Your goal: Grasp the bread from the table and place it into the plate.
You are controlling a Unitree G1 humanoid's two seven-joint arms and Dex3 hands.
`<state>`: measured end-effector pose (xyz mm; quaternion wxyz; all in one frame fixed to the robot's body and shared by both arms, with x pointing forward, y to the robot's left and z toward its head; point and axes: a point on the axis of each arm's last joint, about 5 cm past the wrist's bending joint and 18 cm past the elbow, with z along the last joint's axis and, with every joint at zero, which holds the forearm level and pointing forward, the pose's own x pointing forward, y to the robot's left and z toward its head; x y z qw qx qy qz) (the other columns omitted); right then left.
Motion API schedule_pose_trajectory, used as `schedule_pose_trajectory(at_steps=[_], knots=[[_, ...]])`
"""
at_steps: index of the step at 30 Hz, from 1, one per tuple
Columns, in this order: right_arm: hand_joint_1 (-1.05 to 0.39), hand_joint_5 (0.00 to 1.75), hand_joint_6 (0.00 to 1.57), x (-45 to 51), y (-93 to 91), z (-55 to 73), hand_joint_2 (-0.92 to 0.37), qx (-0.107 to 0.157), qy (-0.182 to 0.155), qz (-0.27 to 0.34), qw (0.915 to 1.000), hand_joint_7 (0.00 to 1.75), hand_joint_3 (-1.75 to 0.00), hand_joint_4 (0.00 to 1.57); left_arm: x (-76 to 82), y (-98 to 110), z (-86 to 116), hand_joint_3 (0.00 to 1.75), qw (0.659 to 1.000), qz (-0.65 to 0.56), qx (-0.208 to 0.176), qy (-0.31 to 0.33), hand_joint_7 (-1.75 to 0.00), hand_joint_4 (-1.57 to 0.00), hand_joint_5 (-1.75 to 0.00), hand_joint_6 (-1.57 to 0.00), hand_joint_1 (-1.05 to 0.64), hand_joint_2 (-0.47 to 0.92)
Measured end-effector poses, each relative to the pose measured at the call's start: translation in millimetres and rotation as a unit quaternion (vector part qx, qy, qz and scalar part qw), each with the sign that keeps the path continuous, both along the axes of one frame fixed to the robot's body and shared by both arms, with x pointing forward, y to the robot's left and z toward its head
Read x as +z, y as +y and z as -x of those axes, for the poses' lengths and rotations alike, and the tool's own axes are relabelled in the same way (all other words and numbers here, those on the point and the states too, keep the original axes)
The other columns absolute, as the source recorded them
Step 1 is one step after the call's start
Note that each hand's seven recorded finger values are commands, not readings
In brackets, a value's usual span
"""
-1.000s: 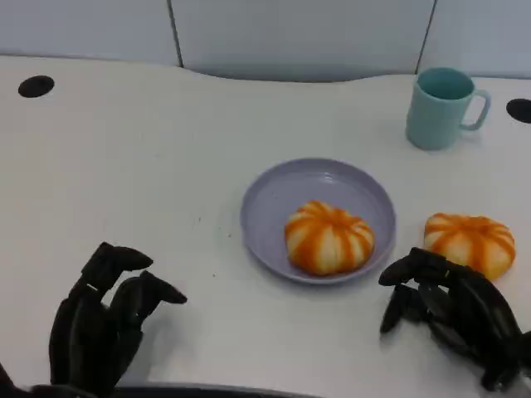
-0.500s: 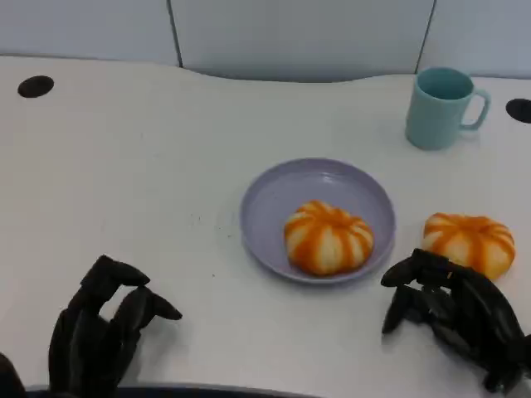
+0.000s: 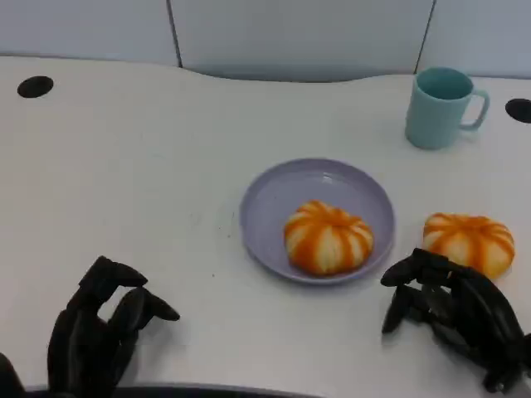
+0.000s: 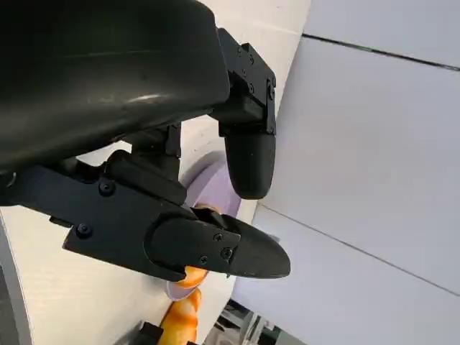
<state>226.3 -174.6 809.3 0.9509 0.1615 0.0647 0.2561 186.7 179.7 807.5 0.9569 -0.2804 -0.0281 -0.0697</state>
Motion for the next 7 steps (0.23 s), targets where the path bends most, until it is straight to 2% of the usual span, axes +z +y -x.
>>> schedule_pose_trajectory(at_steps=[7], knots=[[-0.54,1.55,0.75,3.0,1.1,-2.2,-0.92,-0.001,0.001,0.009,1.0,1.0,-0.09,0.65,1.5,-1.2,-4.4,0.13,1.0,0.004,-0.004,0.002,-1.72,-0.54,-1.75,-0.34,-0.75,0.92]])
